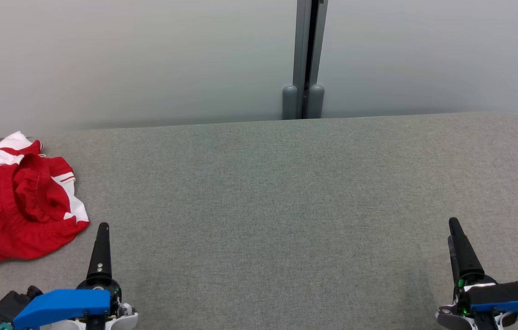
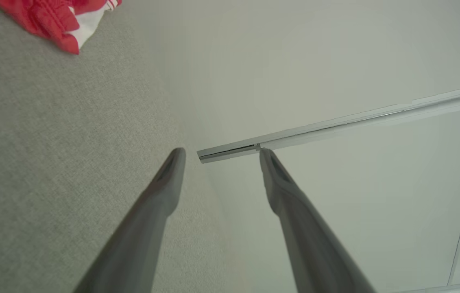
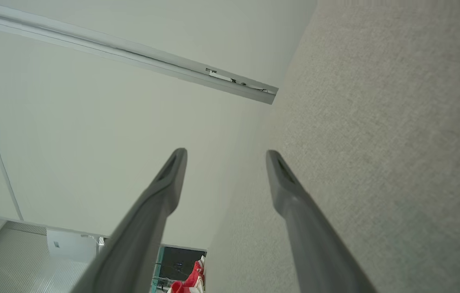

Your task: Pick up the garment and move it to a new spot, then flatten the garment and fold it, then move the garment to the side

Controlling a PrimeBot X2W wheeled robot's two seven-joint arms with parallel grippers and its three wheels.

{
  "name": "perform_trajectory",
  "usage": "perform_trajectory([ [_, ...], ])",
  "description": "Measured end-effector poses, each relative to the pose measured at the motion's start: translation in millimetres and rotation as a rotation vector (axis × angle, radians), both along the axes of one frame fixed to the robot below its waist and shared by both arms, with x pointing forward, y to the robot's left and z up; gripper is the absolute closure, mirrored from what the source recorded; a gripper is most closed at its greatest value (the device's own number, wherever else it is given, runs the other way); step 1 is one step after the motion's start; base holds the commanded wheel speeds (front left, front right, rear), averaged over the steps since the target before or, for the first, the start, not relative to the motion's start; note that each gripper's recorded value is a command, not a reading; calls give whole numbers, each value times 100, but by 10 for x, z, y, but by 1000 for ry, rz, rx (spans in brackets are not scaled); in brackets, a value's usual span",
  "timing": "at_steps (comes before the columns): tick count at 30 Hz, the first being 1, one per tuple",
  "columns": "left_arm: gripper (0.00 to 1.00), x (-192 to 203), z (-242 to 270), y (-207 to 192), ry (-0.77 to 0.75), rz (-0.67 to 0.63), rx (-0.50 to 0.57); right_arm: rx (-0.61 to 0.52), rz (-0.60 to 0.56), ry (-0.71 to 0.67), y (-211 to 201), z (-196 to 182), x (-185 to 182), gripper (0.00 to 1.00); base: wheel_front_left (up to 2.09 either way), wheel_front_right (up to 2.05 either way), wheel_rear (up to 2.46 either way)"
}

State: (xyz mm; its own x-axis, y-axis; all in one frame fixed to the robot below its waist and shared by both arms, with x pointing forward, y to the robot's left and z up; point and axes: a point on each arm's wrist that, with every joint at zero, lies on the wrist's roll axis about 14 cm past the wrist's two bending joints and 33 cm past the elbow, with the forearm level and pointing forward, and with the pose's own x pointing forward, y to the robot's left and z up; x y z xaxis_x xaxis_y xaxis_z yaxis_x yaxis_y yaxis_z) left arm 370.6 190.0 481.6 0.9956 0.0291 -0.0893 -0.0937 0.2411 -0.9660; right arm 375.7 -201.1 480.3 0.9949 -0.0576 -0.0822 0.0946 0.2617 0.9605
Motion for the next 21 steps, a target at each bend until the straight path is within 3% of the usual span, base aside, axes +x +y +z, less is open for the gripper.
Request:
perform_trajectory([
  [9,0,27,112,-167,-24,-55,226,-248,48,-44,109,161,30,0,0,0,0],
  [21,0,-10,13,-248,6,-94,523,-478,81,-36,182,118,-9,0,0,0,0],
])
